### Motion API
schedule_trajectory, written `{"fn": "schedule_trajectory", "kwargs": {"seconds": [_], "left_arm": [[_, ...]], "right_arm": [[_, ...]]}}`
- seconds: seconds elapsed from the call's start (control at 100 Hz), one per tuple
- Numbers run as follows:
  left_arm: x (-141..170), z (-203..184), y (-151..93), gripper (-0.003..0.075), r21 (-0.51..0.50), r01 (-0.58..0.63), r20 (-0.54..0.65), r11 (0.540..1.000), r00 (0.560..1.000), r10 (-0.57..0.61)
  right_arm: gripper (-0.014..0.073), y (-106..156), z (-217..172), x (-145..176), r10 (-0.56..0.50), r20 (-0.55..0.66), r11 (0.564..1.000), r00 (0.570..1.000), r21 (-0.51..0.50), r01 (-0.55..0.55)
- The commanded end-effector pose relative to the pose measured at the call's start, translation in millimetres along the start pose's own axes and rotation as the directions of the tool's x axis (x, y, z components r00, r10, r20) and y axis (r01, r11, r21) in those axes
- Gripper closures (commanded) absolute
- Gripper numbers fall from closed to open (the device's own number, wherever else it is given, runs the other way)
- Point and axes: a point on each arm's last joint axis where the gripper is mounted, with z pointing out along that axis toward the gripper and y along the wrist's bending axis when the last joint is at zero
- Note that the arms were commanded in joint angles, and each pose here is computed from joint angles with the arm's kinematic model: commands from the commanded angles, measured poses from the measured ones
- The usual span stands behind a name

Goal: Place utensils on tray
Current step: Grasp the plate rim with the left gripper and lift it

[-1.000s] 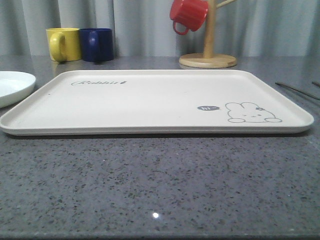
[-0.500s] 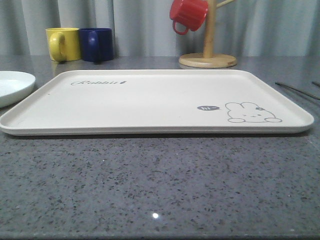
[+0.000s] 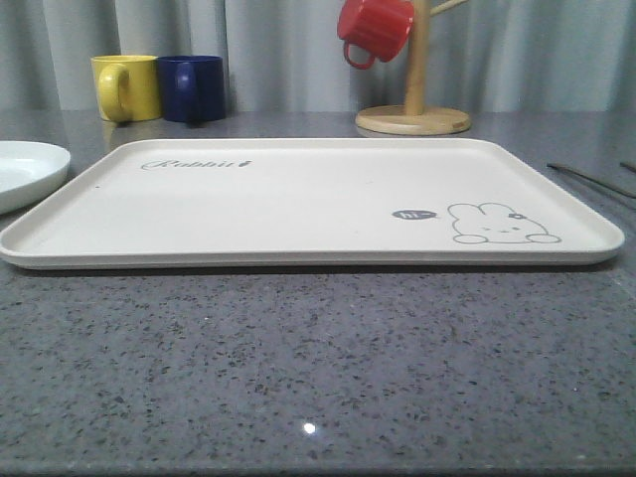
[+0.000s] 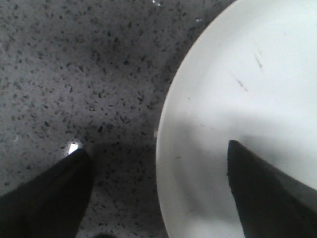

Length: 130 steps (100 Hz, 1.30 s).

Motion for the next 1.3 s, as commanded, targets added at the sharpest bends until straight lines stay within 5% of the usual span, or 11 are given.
{"fn": "schedule_trajectory", "kwargs": {"seconds": [0.0, 0.09, 0.27, 0.53, 0.95, 1.29], "left_arm": [[-10.6, -14.8, -0.7, 0.0212, 0.008, 0.008, 0.086, 1.000, 0.996, -0.009], [-10.1, -14.0, -0.7, 0.0325, 0.008, 0.001, 0.078, 1.000, 0.997, -0.001], [-9.8, -14.0, -0.5, 0.0740, 0.005, -0.007, 0.076, 1.000, 0.997, 0.007], [-11.1, -33.5, 4.2, 0.0739, 0.010, 0.005, 0.149, 1.000, 0.989, -0.007], [5.9, -135.3, -4.5, 0.0739, 0.108, -0.039, 0.407, 0.993, 0.913, -0.009], [3.2, -146.6, -69.5, 0.0739, 0.287, -0.264, 0.409, 0.921, 0.903, 0.132]], "right_arm": [[0.0663, 0.9, -1.5, -8.0, -0.007, 0.099, 1.000, 0.995, -0.008, 0.008], [0.0663, 0.9, -1.5, -8.0, -0.007, 0.099, 1.000, 0.995, -0.008, 0.008], [0.0663, 0.9, -1.5, -8.0, -0.007, 0.099, 1.000, 0.995, -0.008, 0.008], [0.0663, 0.9, -1.5, -8.0, -0.007, 0.099, 1.000, 0.995, -0.008, 0.008], [0.0663, 0.9, -1.5, -8.0, -0.007, 0.099, 1.000, 0.995, -0.008, 0.008], [0.0663, 0.9, -1.5, -8.0, -0.007, 0.099, 1.000, 0.995, -0.008, 0.008]]}}
